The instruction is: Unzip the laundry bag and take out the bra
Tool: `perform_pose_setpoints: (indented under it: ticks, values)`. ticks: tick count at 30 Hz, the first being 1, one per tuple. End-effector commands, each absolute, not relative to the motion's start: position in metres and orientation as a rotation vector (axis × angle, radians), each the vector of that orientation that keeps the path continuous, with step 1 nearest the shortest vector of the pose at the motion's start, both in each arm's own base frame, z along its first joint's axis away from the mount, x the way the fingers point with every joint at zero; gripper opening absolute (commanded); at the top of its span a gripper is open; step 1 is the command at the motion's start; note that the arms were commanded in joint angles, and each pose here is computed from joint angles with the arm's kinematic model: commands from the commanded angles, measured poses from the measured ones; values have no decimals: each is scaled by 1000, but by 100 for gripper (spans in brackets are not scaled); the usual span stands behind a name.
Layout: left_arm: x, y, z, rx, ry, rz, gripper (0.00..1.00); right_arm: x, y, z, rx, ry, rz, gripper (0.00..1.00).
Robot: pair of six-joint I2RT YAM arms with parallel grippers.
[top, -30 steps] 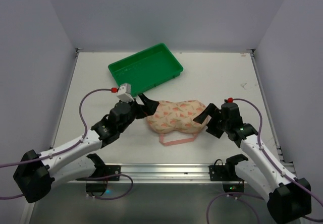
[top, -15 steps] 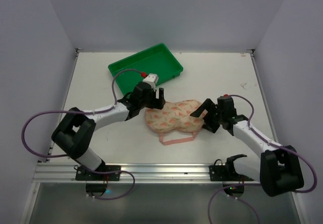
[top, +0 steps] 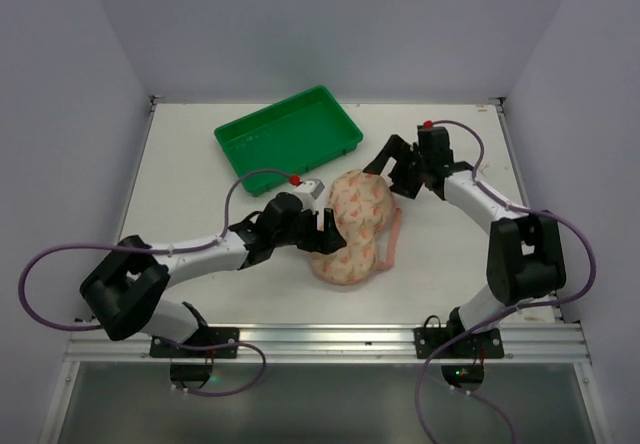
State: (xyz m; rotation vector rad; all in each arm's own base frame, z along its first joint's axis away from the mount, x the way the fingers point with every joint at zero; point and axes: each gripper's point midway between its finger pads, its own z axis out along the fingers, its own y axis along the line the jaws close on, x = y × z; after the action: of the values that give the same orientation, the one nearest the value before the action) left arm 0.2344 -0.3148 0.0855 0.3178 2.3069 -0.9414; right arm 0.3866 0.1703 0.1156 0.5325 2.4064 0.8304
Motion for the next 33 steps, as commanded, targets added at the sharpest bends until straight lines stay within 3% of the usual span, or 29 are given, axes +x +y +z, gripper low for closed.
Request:
perform_pose_setpoints:
  ticks: [1, 7, 12, 19, 33]
  values:
    - [236, -319, 148, 229, 2146, -1070, 82, 391, 160, 147, 406, 2359, 744, 99]
    - [257, -283, 148, 93, 2136, -860, 87, 353, 123, 176, 406, 2283, 560, 99]
    - [270, -278, 120, 65, 2228, -902, 84, 299, 132, 182, 375, 2243, 706, 99]
    - [253, -282, 94, 107, 2329, -981, 77, 223, 158, 139, 268, 2280, 900, 99]
    - [217, -286, 48, 209, 2418, -1154, 60, 194, 163, 120, 209, 2255, 989, 99]
